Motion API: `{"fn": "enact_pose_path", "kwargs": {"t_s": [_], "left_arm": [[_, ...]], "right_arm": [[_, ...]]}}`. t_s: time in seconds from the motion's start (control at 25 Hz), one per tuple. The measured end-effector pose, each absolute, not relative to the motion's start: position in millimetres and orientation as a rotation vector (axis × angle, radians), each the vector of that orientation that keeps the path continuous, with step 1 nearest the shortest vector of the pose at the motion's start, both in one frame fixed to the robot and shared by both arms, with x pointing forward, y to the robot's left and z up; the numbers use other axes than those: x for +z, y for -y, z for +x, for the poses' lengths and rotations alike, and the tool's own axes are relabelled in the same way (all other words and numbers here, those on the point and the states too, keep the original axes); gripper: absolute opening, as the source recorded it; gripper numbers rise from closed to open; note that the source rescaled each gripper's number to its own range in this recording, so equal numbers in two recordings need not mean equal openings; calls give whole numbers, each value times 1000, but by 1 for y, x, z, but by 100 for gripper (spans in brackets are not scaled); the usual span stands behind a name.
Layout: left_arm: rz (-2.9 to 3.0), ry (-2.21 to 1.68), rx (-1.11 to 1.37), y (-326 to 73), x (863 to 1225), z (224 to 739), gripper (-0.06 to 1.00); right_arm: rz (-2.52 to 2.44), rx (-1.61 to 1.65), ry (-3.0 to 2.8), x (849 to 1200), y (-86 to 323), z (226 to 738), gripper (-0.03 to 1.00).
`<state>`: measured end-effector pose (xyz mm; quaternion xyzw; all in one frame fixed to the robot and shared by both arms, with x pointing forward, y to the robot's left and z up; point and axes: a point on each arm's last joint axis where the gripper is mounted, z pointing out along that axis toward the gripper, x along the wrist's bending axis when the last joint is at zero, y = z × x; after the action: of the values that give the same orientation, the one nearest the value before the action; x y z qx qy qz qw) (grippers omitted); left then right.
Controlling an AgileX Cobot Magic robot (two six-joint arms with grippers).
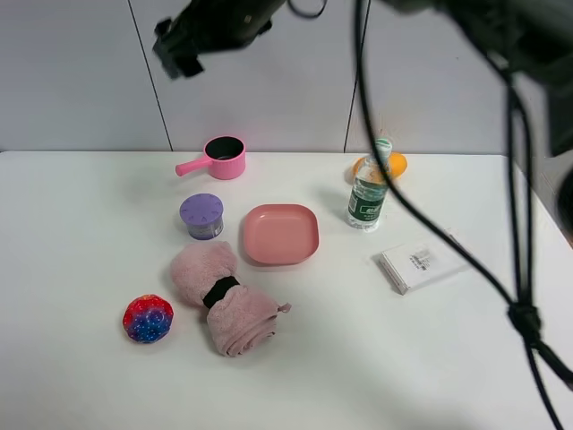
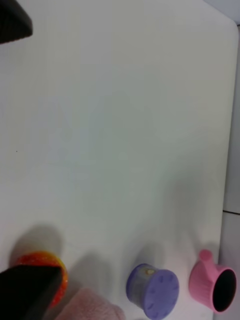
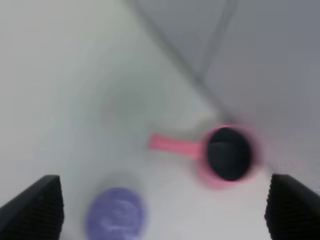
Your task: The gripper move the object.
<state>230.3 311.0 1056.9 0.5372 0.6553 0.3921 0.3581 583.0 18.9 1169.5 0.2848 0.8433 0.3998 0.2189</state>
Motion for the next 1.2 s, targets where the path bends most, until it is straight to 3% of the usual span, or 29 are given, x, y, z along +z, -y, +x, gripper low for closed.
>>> {"fn": "enact_pose_path", "kwargs": {"t_s": [0.2, 0.36, 0.72, 0.92, 1.2], "left_arm": [[1386, -1691, 1012, -311, 1057, 230, 100], [1386, -1691, 1012, -311, 1057, 230, 100], [1386, -1691, 1012, -311, 1057, 230, 100], [1386, -1691, 1012, -311, 1057, 230, 100], [1386, -1691, 1012, -311, 1057, 230, 100]], "right_arm": [[775, 904, -2051, 1261, 57, 541, 48], [875, 762, -1884, 1309, 124, 506, 48], [977, 944, -1508, 1391, 248, 392, 48], [949, 979, -1422, 1389, 302, 317, 48], [910, 890, -1534, 1312, 342, 259, 48]]}}
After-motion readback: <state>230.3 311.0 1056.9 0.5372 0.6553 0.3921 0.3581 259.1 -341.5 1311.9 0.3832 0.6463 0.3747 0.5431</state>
